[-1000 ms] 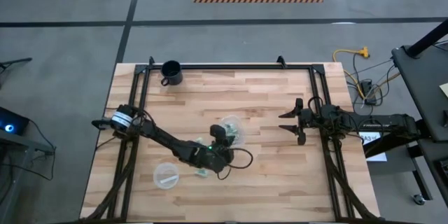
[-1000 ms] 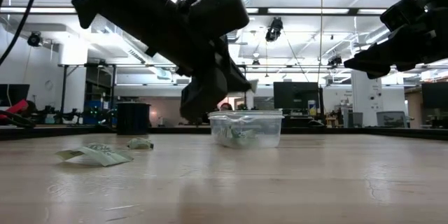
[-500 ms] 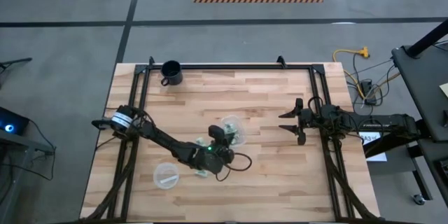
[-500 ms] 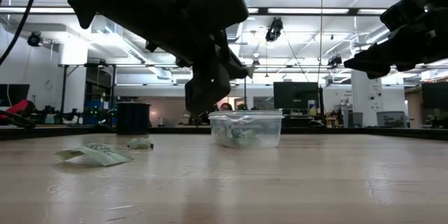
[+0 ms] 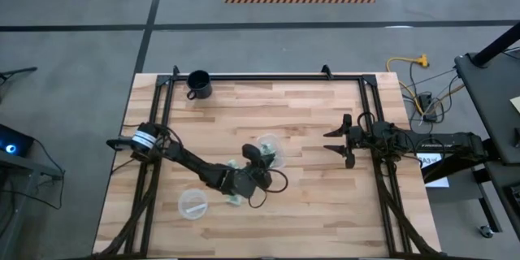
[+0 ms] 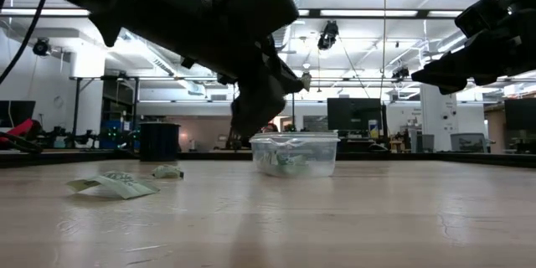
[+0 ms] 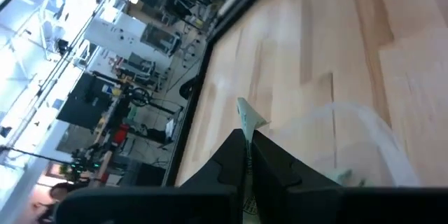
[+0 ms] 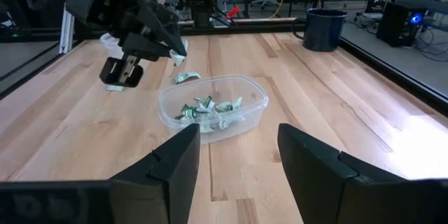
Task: Pick and place items into bin
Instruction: Put the stevia packet into the transparent bin
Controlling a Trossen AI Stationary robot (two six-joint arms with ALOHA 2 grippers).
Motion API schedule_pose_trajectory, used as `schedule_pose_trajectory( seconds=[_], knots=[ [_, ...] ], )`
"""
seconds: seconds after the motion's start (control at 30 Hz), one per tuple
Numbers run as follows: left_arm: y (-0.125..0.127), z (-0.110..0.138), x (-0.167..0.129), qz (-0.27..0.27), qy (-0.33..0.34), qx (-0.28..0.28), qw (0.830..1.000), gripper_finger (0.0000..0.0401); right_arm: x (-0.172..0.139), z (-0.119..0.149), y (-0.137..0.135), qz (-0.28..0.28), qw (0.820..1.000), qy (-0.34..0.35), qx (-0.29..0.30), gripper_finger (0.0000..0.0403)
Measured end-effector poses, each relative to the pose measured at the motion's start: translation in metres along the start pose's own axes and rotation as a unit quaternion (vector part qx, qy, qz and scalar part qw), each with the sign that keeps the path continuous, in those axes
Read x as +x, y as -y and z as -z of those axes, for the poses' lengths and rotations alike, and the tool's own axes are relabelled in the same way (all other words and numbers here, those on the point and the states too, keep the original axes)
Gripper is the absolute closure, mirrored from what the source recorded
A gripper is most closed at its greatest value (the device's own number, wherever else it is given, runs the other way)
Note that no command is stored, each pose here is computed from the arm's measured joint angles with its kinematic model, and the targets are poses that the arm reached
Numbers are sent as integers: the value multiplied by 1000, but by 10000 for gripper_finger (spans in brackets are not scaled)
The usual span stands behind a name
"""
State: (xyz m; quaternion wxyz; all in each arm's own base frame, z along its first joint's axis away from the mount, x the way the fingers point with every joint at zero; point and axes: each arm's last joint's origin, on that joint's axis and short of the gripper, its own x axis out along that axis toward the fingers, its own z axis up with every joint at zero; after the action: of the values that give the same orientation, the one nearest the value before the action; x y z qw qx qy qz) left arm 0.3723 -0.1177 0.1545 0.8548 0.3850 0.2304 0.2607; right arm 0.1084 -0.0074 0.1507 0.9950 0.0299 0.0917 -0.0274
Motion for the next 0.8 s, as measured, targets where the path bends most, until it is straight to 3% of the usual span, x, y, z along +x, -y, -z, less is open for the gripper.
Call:
schedule_pose_trajectory(
  seconds=[0.13, 0.37, 0.63, 0.8],
  knots=[
    [1, -2, 5, 6, 47, -56, 997, 401, 0, 0, 0, -1, 1000, 0, 0, 220],
    [3, 0, 8, -11, 56, -110, 992, 401, 0, 0, 0, 0, 1000, -1, -1, 220],
    [-4, 19, 3, -28, 88, -274, 957, 401, 0, 0, 0, 0, 1000, 0, 0, 220],
    [-5, 27, -1, -27, 94, -313, 945, 401, 0, 0, 0, 0, 1000, 0, 0, 220]
  ],
)
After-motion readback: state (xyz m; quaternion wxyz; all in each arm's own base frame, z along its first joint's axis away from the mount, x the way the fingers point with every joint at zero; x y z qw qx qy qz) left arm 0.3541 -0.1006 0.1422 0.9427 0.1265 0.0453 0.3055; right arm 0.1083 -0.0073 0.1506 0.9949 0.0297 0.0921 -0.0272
